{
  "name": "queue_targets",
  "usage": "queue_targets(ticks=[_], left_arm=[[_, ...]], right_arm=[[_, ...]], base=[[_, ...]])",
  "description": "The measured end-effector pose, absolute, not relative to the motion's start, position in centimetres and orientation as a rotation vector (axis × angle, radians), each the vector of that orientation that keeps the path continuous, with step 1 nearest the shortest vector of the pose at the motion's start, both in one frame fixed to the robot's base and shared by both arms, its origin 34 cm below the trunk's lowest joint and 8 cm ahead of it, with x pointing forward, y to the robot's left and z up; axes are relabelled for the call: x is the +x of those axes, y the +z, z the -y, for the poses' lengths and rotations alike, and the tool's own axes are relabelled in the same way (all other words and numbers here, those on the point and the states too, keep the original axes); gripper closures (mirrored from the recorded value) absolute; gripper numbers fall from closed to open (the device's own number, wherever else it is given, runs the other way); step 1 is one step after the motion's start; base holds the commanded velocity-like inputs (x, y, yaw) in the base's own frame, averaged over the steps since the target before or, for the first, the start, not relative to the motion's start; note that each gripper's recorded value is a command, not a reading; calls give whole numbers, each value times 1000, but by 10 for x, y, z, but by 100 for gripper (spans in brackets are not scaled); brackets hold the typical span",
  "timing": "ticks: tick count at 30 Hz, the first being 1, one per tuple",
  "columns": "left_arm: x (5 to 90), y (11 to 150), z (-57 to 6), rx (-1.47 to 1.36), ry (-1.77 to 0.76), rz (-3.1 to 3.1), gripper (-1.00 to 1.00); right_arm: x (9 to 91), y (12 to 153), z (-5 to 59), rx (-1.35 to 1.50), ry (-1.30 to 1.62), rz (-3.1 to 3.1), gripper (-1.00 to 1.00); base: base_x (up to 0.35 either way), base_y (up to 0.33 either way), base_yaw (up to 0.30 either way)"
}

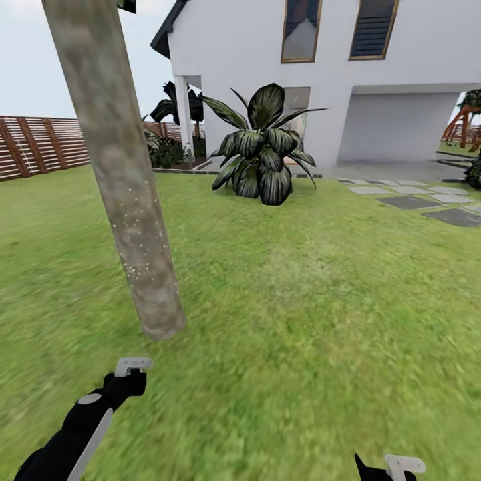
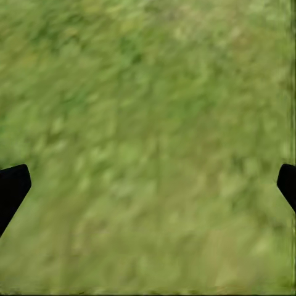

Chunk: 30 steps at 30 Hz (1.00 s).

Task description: In the garden, pick up the pesticide atomizer on the floor and spray pesticide onto both trees until each tree trunk is fully covered.

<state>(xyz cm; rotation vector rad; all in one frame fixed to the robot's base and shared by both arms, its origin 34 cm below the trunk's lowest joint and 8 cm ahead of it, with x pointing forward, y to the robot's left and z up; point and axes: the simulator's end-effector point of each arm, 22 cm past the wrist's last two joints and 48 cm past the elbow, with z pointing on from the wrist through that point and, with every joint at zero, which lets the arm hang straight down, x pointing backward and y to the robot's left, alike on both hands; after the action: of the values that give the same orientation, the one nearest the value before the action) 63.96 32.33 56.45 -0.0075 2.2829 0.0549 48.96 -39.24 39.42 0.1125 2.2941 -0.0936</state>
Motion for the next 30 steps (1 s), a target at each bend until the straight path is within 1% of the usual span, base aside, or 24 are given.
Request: queue_targets(ticks=[5, 9, 14, 17, 20, 21, 22, 24, 27, 30], left_arm=[[638, 559, -326, -12, 60, -2275, 100], [638, 559, -324, -7, 57, -2272, 100], [647, 567, -316, 9, 37, -2205, 100], [644, 557, -301, 64, -53, -2212, 100], [613, 506, -291, 210, -136, -2331, 100], [604, 496, -285, 263, -165, -2351, 100], [598, 490, -276, 359, -201, -2360, 100], [589, 486, -261, 510, -246, -2361, 100], [582, 493, -229, 758, -327, -2241, 100], [547, 478, -213, 901, -480, -2246, 100]], right_arm=[[490, 395, 392, 113, -93, -2291, -100], [491, 396, 393, 114, -94, -2288, -100], [492, 396, 391, 120, -92, -2287, -100], [492, 395, 386, 122, -85, -2288, -100], [508, 397, 332, 109, -2, -2258, -100], [521, 404, 317, 48, 14, -2233, -100], [539, 415, 281, -106, 52, -2199, -100], [569, 434, 230, -289, 104, -2131, -100], [612, 462, 182, -551, 131, -2053, -100], [630, 483, 138, -778, 291, -2003, -100]], base=[[-337, 116, -253], [-330, 127, -51], [-73, 31, -3], [-4, 2, 0], [0, 0, 0], [0, 0, 0], [0, 0, 0], [0, 0, 0], [0, 0, 0], [0, 0, 0]])
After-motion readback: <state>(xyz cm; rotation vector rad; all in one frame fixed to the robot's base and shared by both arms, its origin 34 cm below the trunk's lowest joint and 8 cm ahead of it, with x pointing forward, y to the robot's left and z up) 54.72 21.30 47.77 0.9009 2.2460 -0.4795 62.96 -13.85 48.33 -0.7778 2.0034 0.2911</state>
